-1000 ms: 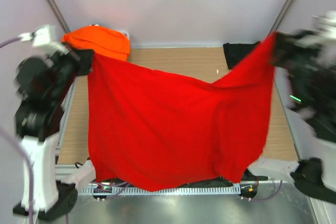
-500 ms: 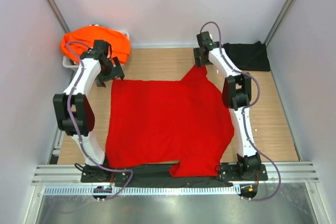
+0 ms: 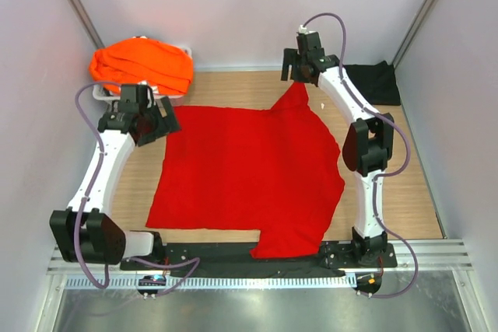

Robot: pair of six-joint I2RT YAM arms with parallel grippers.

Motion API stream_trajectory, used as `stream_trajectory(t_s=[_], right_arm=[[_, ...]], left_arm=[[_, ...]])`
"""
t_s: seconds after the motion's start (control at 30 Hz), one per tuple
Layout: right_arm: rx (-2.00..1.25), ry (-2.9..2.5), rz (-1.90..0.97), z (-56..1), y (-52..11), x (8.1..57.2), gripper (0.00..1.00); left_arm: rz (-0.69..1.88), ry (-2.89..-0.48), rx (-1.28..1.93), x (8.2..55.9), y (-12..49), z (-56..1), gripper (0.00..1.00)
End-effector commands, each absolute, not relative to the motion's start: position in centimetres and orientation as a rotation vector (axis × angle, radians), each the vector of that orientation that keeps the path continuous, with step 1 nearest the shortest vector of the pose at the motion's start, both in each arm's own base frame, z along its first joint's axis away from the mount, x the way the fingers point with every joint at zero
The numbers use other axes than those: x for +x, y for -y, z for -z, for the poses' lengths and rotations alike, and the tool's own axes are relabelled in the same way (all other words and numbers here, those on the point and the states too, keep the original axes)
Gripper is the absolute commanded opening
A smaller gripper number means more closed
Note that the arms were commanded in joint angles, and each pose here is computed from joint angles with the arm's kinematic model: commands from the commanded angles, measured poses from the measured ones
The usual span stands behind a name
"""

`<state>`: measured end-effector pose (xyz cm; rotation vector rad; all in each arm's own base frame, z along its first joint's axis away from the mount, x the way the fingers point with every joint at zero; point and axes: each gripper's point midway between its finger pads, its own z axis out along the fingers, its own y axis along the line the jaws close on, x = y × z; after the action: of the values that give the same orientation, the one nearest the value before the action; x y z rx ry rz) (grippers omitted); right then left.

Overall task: Fold and stack the t-shirts
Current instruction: Flatten the tshirt out

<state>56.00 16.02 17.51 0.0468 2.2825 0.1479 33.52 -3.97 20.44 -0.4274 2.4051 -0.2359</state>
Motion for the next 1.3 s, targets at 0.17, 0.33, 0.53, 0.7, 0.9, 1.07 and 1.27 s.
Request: stream_trajectory(t_s=[0.17,0.33,0.53,0.7,0.9,1.07,1.27], right_arm=[[0.209,-2.348,-0.262,-12.6,-16.4,58.1,0.55],[0.240,-2.373,-0.217,-10.2,-15.8,58.4,0.52],[0.252,-2.402,-0.175,-7.8,-14.8,58.8,0.52],[0.261,-2.420,-0.134,-6.5,-14.1,58.5,0.51],[0.283,-2.410,-0.136,-6.1,-12.9,58.4,0.51],[0.237,-2.438,-0.151,-5.1,-13.3,59.1,0.51],[0.223,-2.448,-0.140,-4.3,-13.2,58.9,0.50]], left_arm=[[0.335,-2.336,-0.396,28.2,5.2,-21.0,0.89],[0.290,-2.302,-0.395,25.1,4.4,-19.0,0.90],[0.320,-2.254,-0.341,25.0,5.3,-20.1,0.93],[0.319,-2.306,-0.339,25.1,5.5,-19.2,0.90],[0.321,-2.289,-0.340,25.0,5.4,-19.5,0.90],[0.332,-2.296,-0.335,25.1,5.6,-19.4,0.90],[0.331,-2.288,-0.333,25.1,5.6,-19.5,0.91]])
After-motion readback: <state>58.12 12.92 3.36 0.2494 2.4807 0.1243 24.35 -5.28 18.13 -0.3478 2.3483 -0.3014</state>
